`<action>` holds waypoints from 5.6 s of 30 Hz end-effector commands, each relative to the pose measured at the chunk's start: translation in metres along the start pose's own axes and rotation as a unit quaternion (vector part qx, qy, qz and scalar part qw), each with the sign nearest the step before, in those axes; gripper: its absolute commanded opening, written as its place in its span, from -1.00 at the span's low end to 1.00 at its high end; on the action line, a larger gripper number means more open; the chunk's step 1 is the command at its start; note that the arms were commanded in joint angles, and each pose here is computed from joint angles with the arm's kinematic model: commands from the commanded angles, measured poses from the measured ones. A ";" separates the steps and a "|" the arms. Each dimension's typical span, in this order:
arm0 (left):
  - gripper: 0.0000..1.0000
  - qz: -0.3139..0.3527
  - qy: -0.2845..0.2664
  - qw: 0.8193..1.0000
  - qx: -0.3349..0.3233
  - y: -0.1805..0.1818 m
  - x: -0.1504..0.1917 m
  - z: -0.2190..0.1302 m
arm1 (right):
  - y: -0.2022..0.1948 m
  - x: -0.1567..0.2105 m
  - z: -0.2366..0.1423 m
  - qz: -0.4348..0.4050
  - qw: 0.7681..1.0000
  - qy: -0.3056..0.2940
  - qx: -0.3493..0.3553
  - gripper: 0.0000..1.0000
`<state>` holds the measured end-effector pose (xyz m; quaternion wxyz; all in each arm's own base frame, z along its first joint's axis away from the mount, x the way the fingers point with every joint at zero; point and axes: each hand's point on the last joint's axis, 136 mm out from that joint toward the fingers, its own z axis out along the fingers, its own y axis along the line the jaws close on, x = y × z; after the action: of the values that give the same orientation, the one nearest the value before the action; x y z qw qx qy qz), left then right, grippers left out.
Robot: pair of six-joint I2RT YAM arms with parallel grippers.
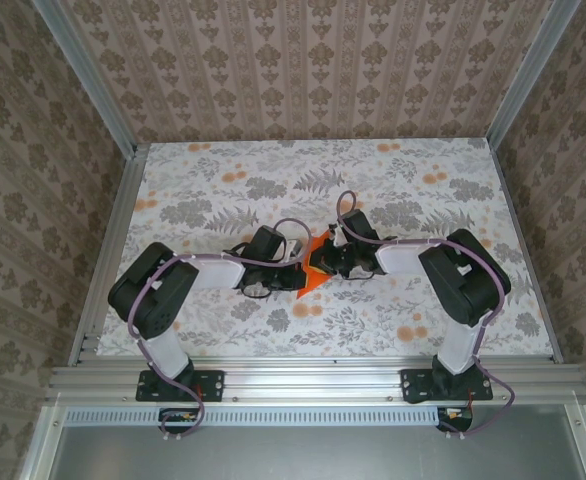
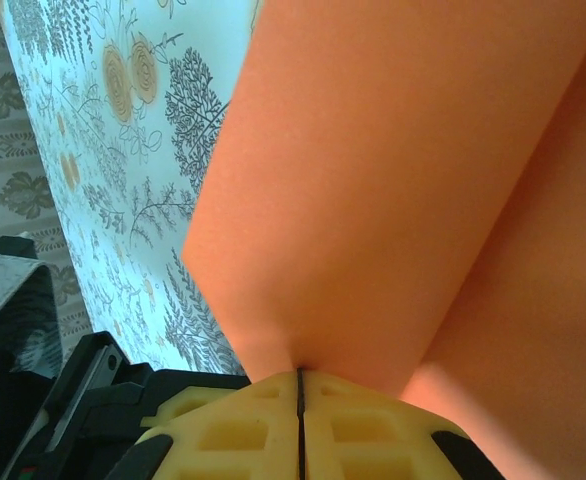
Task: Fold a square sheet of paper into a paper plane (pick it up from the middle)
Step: Fourth fold the wing at the center of the table.
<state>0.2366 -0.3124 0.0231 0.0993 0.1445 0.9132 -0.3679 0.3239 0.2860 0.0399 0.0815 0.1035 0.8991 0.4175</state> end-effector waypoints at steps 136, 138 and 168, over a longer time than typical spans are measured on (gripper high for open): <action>-1.00 -0.148 -0.010 0.989 -0.028 0.049 0.007 0.005 | -0.004 -0.022 0.022 0.016 1.000 0.021 -0.014 -0.80; -1.00 -0.142 -0.012 0.989 -0.029 0.046 0.005 0.003 | -0.012 -0.019 0.024 0.019 1.000 0.024 -0.003 -0.80; -0.83 -0.073 -0.002 0.997 -0.026 0.005 0.004 -0.019 | -0.040 -0.011 0.031 0.036 0.998 0.034 0.038 -0.81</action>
<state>0.2460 -0.2961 0.0257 0.0963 0.0507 0.9272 -0.3584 0.3474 0.2908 0.0176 0.0592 0.1074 0.8962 0.4263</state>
